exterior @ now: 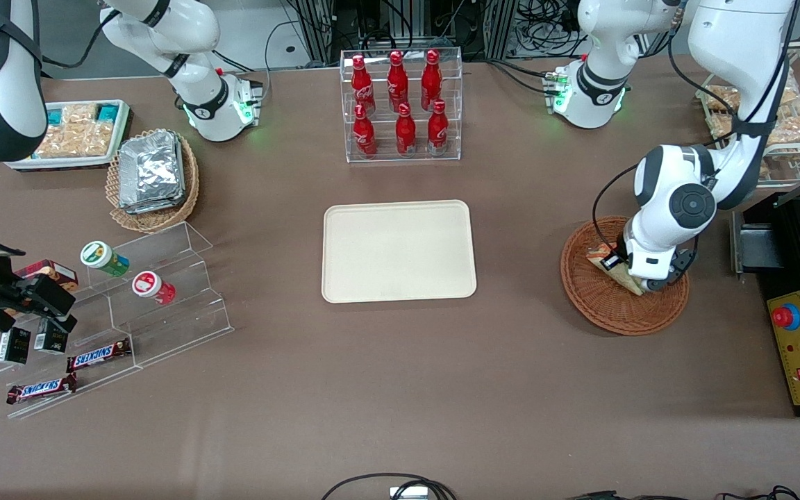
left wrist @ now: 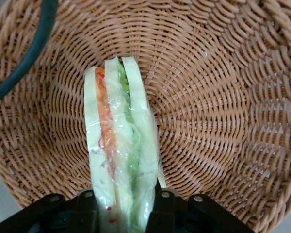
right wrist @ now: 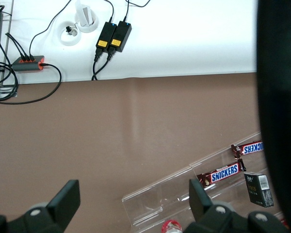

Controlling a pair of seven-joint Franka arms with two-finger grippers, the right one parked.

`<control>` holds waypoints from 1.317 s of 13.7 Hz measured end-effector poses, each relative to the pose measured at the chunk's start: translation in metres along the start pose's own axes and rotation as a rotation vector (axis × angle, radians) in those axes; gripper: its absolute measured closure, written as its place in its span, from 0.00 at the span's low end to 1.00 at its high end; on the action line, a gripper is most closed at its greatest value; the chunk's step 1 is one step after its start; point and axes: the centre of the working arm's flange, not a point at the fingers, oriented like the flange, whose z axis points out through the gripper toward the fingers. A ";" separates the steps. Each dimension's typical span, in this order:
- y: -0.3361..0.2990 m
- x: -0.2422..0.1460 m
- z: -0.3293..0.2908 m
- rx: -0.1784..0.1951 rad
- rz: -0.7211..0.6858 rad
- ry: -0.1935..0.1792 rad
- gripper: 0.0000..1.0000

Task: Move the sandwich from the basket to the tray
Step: 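Lift the sandwich and carry it over the cream tray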

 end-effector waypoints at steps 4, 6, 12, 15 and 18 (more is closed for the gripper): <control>0.009 0.007 -0.061 0.033 0.011 0.011 0.80; 0.030 0.001 -0.101 0.043 0.047 0.022 0.80; 0.107 -0.066 -0.150 0.018 0.220 0.060 0.80; 0.144 -0.119 -0.155 0.014 0.338 0.080 0.80; 0.179 -0.173 -0.150 0.043 0.494 0.158 0.80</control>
